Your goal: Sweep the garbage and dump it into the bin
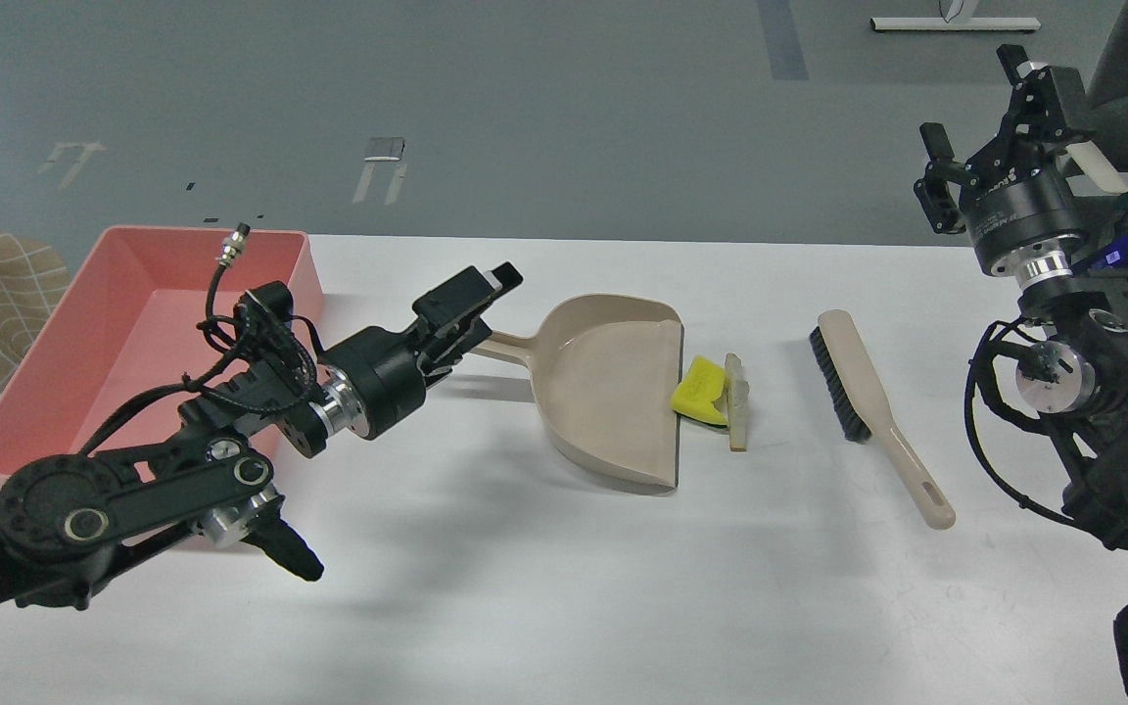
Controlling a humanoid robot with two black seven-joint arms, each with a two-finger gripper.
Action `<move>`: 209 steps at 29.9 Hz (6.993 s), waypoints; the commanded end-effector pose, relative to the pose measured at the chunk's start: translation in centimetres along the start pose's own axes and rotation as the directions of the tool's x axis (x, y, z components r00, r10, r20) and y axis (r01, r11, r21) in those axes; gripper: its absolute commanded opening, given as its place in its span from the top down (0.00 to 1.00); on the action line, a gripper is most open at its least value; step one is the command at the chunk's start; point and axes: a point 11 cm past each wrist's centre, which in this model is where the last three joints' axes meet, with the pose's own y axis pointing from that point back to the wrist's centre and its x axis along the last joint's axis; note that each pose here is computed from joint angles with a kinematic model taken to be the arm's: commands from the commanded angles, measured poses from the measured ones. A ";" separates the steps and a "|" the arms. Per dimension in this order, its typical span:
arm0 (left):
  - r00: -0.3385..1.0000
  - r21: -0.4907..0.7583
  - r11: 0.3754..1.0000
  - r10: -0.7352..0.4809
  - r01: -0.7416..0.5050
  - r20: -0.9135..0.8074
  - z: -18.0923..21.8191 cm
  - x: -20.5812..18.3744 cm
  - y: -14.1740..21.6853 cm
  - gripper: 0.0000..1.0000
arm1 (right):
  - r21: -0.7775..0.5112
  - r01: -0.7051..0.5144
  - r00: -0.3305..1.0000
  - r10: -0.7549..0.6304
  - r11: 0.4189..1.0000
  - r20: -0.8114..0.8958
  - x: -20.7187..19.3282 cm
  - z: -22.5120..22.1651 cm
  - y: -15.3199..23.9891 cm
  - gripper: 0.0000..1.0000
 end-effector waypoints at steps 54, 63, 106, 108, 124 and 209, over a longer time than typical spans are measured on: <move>0.963 0.194 0.948 0.265 -0.253 -0.043 -7.5 1.0 -3.5 0.30 | 0.008 0.004 1.000 -0.004 1.000 -0.003 0.1 -0.4 -0.1 0.00; 0.965 0.200 0.950 0.256 -0.242 -0.049 -7.5 0.6 -3.7 0.78 | 0.009 0.002 1.000 -0.002 1.000 -0.004 0.2 -0.5 -0.1 0.00; 0.940 0.175 0.927 0.341 -0.332 -0.022 -6.7 0.4 -4.4 1.00 | -0.757 0.186 0.424 -0.746 0.626 -0.513 8.1 -3.7 17.6 0.00; 0.940 0.172 0.927 0.341 -0.333 -0.023 -6.7 0.4 -4.4 1.00 | -0.783 0.181 0.411 -0.769 0.595 -0.489 8.3 -2.7 18.8 0.00; 0.940 0.157 0.930 0.339 -0.331 -0.027 -6.5 0.2 -4.5 1.00 | -0.839 0.231 0.316 -0.854 0.493 -0.414 4.1 3.1 19.2 0.03; 0.947 0.124 0.940 0.322 -0.317 -0.019 -7.4 -0.8 -3.4 1.00 | -0.871 0.269 0.249 -0.904 0.410 -0.348 -1.7 8.4 18.7 1.00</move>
